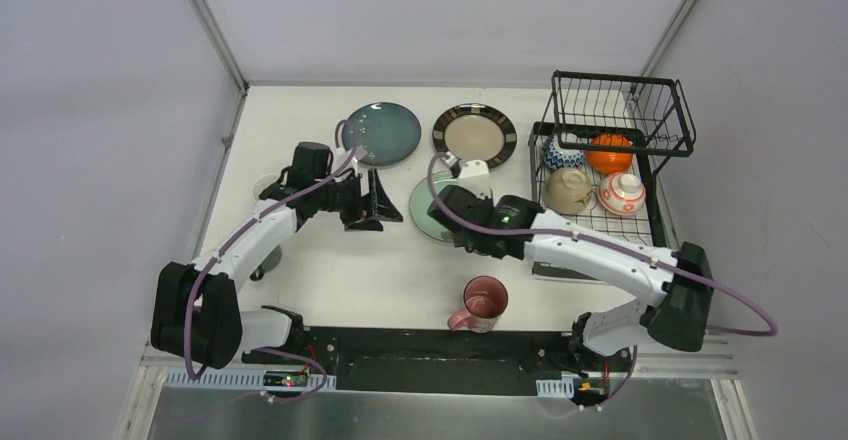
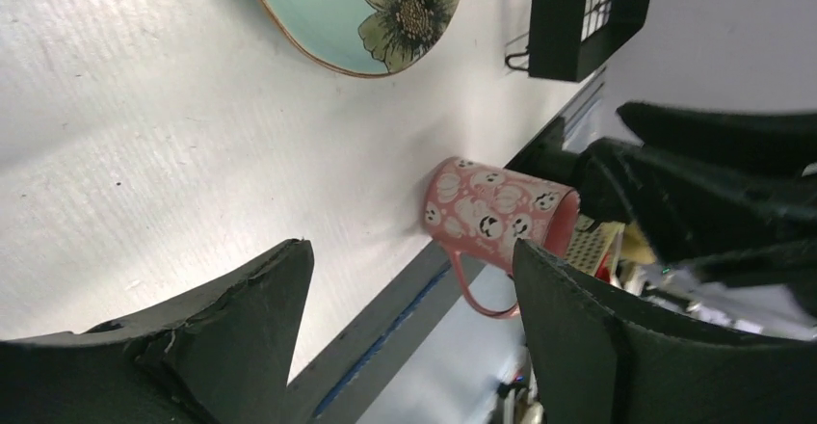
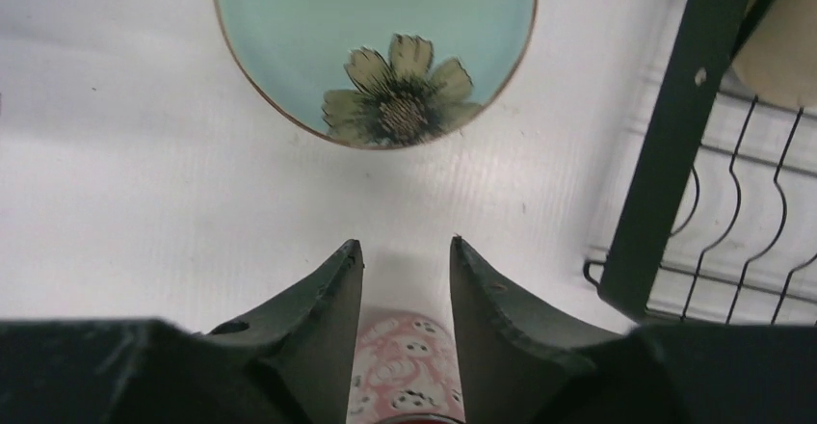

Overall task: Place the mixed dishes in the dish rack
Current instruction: Pick up the cup at the corner of the board.

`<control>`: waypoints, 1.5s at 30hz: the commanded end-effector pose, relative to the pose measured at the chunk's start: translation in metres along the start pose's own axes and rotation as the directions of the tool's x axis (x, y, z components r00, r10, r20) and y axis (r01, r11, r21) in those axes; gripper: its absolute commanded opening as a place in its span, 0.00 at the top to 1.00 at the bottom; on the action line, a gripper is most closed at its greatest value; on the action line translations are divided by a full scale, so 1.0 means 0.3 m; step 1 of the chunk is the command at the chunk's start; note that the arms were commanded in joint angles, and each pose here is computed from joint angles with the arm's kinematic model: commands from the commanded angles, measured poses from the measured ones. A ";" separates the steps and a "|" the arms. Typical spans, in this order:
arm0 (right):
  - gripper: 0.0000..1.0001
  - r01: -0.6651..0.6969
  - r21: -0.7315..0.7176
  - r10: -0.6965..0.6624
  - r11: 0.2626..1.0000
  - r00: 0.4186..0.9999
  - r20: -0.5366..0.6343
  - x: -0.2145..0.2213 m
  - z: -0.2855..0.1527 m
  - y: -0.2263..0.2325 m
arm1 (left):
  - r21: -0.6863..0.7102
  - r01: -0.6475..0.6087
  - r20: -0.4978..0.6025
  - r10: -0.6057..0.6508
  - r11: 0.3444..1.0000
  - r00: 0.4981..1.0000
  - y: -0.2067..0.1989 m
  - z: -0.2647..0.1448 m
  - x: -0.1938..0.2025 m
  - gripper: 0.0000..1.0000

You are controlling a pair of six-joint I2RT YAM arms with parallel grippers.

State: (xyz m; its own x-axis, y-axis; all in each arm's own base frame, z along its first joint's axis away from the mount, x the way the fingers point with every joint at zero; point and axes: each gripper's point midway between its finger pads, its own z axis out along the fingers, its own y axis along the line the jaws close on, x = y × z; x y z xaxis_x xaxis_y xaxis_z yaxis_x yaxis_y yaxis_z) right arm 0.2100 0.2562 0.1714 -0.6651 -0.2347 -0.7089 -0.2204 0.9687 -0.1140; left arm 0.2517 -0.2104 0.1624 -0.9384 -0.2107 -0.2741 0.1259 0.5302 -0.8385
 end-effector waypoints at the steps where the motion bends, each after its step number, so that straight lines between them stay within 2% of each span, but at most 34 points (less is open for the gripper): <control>1: 0.56 -0.128 -0.065 0.113 0.990 0.974 -0.195 0.113 -0.096 -0.083 | -0.034 -0.207 0.009 0.208 0.978 0.978 -0.040 -0.007 0.013 0.22; 3: 0.49 -0.132 -0.038 0.121 0.991 0.969 -0.216 0.141 -0.127 -0.148 | -0.042 -0.247 0.004 0.247 0.968 0.969 -0.050 -0.005 0.026 0.23; 6: 0.40 -0.134 -0.078 0.106 0.988 0.949 -0.298 0.194 -0.181 -0.199 | -0.039 -0.318 0.008 0.318 0.947 0.948 -0.081 -0.007 0.045 0.23; 10: 0.40 -0.174 -0.106 0.133 0.979 0.941 -0.313 0.227 -0.217 -0.233 | 0.000 -0.414 0.023 0.414 0.910 0.910 -0.158 -0.016 0.078 0.24; 14: 0.41 -0.218 -0.112 0.172 0.969 0.931 -0.321 0.243 -0.206 -0.240 | 0.017 -0.526 0.060 0.524 0.850 0.849 -0.235 -0.024 0.139 0.25; 17: 0.40 -0.239 -0.105 0.199 0.965 0.934 -0.296 0.222 -0.196 -0.239 | 0.067 -0.580 0.084 0.575 0.812 0.814 -0.279 -0.011 0.192 0.25; 21: 0.33 -0.266 -0.115 0.234 0.957 0.944 -0.234 0.180 -0.189 -0.239 | 0.088 -0.636 0.053 0.634 0.767 0.772 -0.266 0.032 0.286 0.25; 29: 0.22 -0.360 -0.114 0.346 0.926 0.930 -0.123 0.135 -0.187 -0.274 | 0.116 -0.780 -0.002 0.785 0.616 0.620 -0.283 0.122 0.499 0.24; 35: 0.13 -0.419 -0.106 0.415 0.902 0.908 -0.062 0.133 -0.202 -0.325 | 0.133 -0.826 -0.067 0.836 0.548 0.544 -0.275 0.213 0.611 0.22; 39: 0.09 -0.448 -0.109 0.447 0.888 0.894 -0.030 0.133 -0.212 -0.351 | 0.129 -0.840 -0.100 0.849 0.528 0.518 -0.272 0.255 0.648 0.22; 45: 0.09 -0.456 -0.112 0.458 0.883 0.889 -0.013 0.130 -0.209 -0.357 | 0.152 -0.844 -0.137 0.857 0.514 0.497 -0.276 0.304 0.696 0.22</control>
State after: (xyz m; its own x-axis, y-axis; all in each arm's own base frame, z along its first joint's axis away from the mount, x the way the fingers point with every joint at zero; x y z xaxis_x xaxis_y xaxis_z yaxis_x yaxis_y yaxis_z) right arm 0.1534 0.1360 0.1924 -0.7403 0.1782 -0.6482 0.0014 0.9646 0.2637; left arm 0.0653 -0.3536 0.1175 -0.4485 0.4968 -0.7430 0.8895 0.3294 -0.3167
